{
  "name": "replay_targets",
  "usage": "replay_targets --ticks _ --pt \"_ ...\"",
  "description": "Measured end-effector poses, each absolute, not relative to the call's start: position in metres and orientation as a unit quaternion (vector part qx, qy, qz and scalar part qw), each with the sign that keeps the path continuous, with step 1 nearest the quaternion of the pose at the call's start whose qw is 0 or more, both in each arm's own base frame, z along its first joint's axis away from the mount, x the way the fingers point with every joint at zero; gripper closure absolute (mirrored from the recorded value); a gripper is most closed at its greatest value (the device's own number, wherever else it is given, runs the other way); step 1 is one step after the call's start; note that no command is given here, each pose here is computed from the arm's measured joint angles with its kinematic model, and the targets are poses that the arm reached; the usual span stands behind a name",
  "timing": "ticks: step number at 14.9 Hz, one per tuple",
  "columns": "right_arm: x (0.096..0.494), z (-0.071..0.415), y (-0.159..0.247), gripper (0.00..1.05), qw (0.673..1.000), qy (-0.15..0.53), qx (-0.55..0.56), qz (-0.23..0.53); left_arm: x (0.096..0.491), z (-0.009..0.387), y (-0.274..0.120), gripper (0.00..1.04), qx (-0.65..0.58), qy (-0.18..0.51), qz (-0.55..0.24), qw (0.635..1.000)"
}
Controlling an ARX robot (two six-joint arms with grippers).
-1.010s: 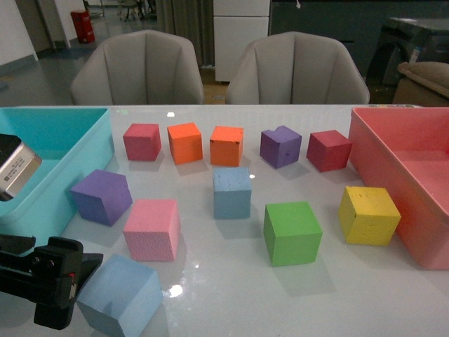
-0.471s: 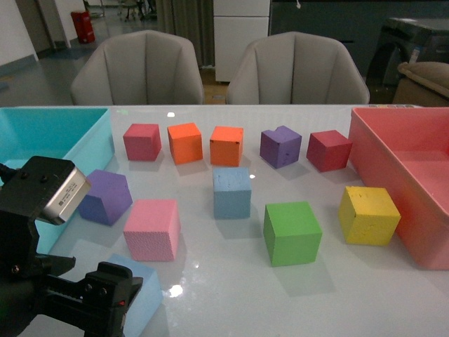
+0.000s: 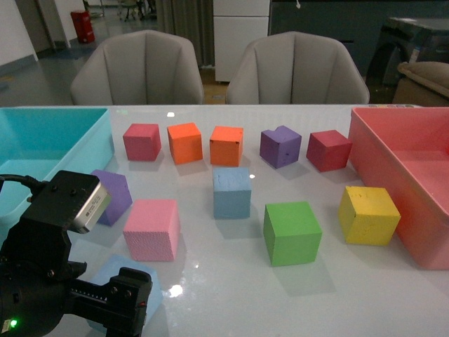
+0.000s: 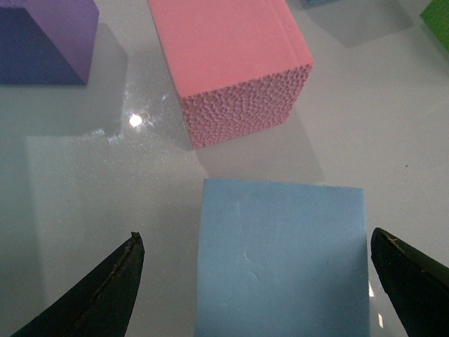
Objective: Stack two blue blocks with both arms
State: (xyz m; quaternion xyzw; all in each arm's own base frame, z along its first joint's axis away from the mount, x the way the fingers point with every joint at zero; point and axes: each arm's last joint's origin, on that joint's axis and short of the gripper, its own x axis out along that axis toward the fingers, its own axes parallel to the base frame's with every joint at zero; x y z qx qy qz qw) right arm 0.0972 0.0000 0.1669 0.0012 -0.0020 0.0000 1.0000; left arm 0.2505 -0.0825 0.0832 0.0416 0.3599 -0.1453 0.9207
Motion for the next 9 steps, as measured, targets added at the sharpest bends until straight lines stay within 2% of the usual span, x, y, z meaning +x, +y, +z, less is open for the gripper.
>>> replay_targets --ticks 8,9 --pt "0.097 0.167 0.000 0.06 1.000 -0.002 0.001 0.000 0.256 0.053 -0.095 0.07 0.055 0.390 -0.152 0.906" --pt "0.097 0.167 0.000 0.06 1.000 -0.002 0.001 0.000 0.257 0.050 -0.095 0.10 0.061 0.393 -0.152 0.905"
